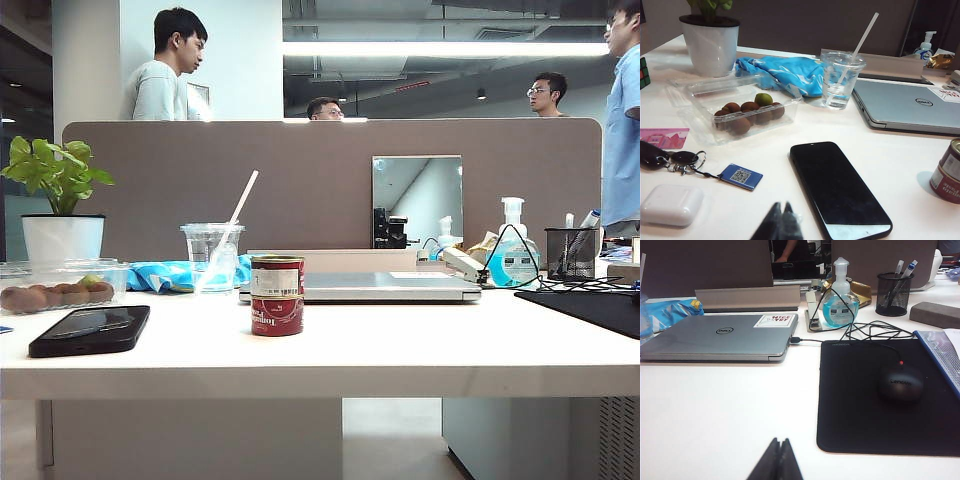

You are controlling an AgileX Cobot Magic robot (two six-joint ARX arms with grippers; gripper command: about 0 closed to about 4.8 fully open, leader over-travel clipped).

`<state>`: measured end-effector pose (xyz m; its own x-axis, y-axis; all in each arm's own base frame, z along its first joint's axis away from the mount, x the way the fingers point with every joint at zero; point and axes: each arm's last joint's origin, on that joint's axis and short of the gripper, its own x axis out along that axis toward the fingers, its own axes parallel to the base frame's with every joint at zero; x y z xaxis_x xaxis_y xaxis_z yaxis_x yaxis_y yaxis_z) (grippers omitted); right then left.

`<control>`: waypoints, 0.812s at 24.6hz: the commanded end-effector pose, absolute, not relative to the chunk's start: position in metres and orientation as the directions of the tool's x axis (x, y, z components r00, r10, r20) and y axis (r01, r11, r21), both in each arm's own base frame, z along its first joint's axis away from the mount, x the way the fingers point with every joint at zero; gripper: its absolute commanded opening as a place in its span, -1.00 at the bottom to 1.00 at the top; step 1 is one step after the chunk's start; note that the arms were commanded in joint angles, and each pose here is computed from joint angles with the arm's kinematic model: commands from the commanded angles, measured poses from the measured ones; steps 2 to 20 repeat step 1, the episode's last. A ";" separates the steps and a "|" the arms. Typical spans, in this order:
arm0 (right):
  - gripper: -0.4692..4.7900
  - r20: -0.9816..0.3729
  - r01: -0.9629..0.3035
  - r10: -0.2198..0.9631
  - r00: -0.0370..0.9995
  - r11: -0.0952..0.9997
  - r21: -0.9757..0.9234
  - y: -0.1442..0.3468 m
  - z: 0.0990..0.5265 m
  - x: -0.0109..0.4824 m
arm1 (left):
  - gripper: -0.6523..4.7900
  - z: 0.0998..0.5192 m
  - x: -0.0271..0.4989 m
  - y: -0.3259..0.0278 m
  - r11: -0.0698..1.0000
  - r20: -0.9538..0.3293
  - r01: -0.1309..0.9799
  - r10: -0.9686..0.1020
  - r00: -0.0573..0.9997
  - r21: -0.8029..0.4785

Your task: Stack a can of tomatoes on the right onto the can of tomatoes on the left.

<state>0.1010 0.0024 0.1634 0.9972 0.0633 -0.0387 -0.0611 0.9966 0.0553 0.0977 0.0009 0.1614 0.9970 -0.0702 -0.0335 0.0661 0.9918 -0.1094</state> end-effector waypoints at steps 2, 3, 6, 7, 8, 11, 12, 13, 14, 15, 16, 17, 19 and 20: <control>-0.85 -0.023 -0.060 0.061 0.998 0.997 0.057 0.002 0.166 0.101 | -0.78 0.164 0.097 0.001 0.992 -0.020 0.071 -0.074 0.997 -0.108; -0.85 -0.023 -0.060 0.061 0.998 0.997 0.057 0.002 0.166 0.101 | -0.78 0.164 0.097 0.001 0.992 -0.020 0.071 -0.074 0.997 -0.108; -0.85 -0.023 -0.060 0.061 0.998 0.997 0.057 0.002 0.166 0.101 | -0.78 0.164 0.097 0.001 0.992 -0.020 0.071 -0.074 0.997 -0.108; -0.85 -0.023 -0.060 0.061 0.998 0.997 0.057 0.002 0.166 0.101 | -0.78 0.164 0.097 0.001 0.992 -0.020 0.071 -0.074 0.997 -0.108; -0.85 -0.023 -0.060 0.061 0.998 0.997 0.057 0.002 0.166 0.101 | -0.78 0.164 0.097 0.001 0.992 -0.020 0.071 -0.074 0.997 -0.108; -0.85 -0.023 -0.060 0.061 0.998 0.997 0.057 0.002 0.166 0.101 | -0.78 0.164 0.097 0.001 0.992 -0.020 0.071 -0.074 0.997 -0.108; -0.85 -0.023 -0.060 0.061 0.998 0.997 0.057 0.002 0.166 0.101 | -0.78 0.164 0.097 0.001 0.992 -0.020 0.071 -0.074 0.997 -0.108; -0.85 -0.023 -0.060 0.061 0.998 0.997 0.057 0.002 0.166 0.101 | -0.78 0.164 0.097 0.001 0.992 -0.020 0.071 -0.074 0.997 -0.108; -0.85 -0.023 -0.060 0.061 0.998 0.997 0.057 0.002 0.166 0.101 | -0.78 0.164 0.097 0.001 0.992 -0.020 0.071 -0.074 0.997 -0.108; -0.85 -0.023 -0.060 0.061 0.998 0.997 0.057 0.002 0.166 0.101 | -0.78 0.164 0.097 0.001 0.992 -0.020 0.071 -0.074 0.997 -0.108; -0.85 -0.023 -0.060 0.061 0.998 0.997 0.057 0.002 0.166 0.101 | -0.78 0.164 0.097 0.001 0.992 -0.020 0.071 -0.074 0.997 -0.108; -0.85 -0.023 -0.060 0.061 0.998 0.997 0.057 0.002 0.166 0.101 | -0.78 0.164 0.097 0.001 0.992 -0.020 0.071 -0.074 0.997 -0.108; -0.85 -0.023 -0.060 0.061 0.998 0.997 0.057 0.002 0.166 0.101 | -0.78 0.164 0.097 0.001 0.992 -0.020 0.071 -0.074 0.997 -0.108; -0.85 -0.023 -0.060 0.061 0.998 0.997 0.057 0.002 0.166 0.101 | -0.78 0.164 0.097 0.001 0.992 -0.020 0.071 -0.074 0.997 -0.108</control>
